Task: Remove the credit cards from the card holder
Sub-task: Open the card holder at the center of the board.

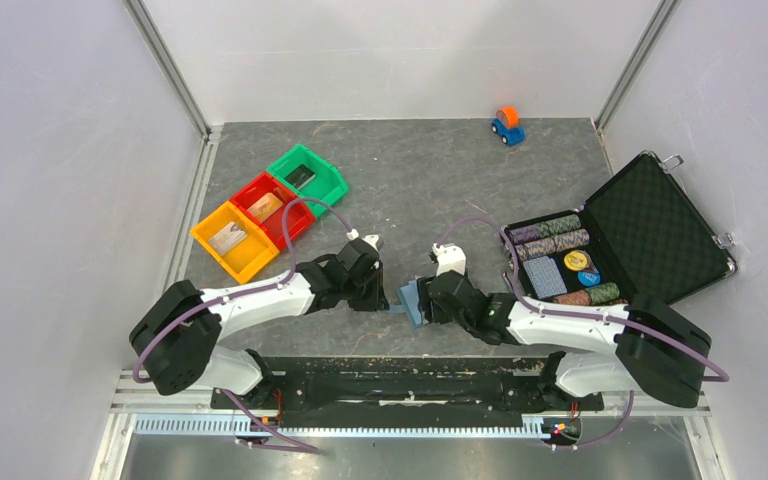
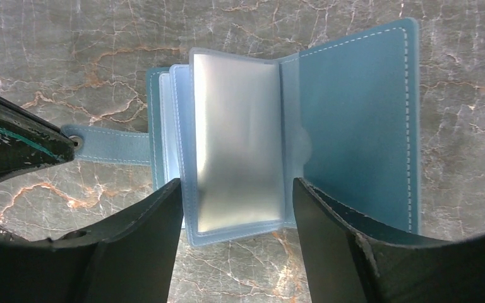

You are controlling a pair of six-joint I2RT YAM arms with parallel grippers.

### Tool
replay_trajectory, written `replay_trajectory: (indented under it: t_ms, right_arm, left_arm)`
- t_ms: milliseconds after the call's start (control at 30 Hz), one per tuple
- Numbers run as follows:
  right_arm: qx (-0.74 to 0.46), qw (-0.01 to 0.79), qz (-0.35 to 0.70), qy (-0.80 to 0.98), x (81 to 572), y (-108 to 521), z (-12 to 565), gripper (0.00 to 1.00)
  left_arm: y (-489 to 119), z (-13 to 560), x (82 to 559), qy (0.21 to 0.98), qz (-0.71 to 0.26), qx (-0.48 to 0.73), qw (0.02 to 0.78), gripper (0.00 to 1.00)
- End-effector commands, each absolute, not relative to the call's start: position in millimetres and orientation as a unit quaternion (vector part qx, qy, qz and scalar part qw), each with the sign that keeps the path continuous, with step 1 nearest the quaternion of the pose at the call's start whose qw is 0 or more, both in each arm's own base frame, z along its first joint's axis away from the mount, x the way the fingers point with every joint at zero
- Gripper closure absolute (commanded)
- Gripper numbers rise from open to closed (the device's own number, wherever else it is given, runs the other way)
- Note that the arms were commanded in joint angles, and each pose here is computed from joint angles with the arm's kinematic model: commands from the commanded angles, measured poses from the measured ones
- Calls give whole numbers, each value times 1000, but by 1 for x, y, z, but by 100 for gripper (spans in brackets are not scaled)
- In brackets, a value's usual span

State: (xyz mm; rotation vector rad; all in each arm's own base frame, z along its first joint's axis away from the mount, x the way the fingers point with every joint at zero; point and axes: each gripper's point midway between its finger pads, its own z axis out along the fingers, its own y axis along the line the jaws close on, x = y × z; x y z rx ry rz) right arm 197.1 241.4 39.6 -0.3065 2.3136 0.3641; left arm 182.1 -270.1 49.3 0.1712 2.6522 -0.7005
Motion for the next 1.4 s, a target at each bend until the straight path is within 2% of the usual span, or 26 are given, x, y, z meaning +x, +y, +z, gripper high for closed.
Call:
replay_trajectory:
  t_ms: [0, 67, 200, 433, 1367]
  right_arm:
    - [-107, 399, 133, 901, 204, 238, 52, 33]
    - [-105, 403, 134, 899, 205, 238, 55, 33]
    - [-104, 408, 135, 897, 206, 237, 59, 40]
    - [-98, 414, 133, 895, 207, 234, 64, 44]
    - [-83, 438, 109, 888, 213, 214, 81, 52]
  left_arm:
    - [-268, 53, 189, 942, -247, 77, 212, 98]
    - [-268, 53, 189, 942, -246, 78, 212, 98]
    - [-267, 52, 188, 943, -246, 77, 212, 98]
    - [-266, 53, 187, 942, -247, 76, 212, 98]
    - [-256, 56, 193, 945, -230, 74, 222, 98]
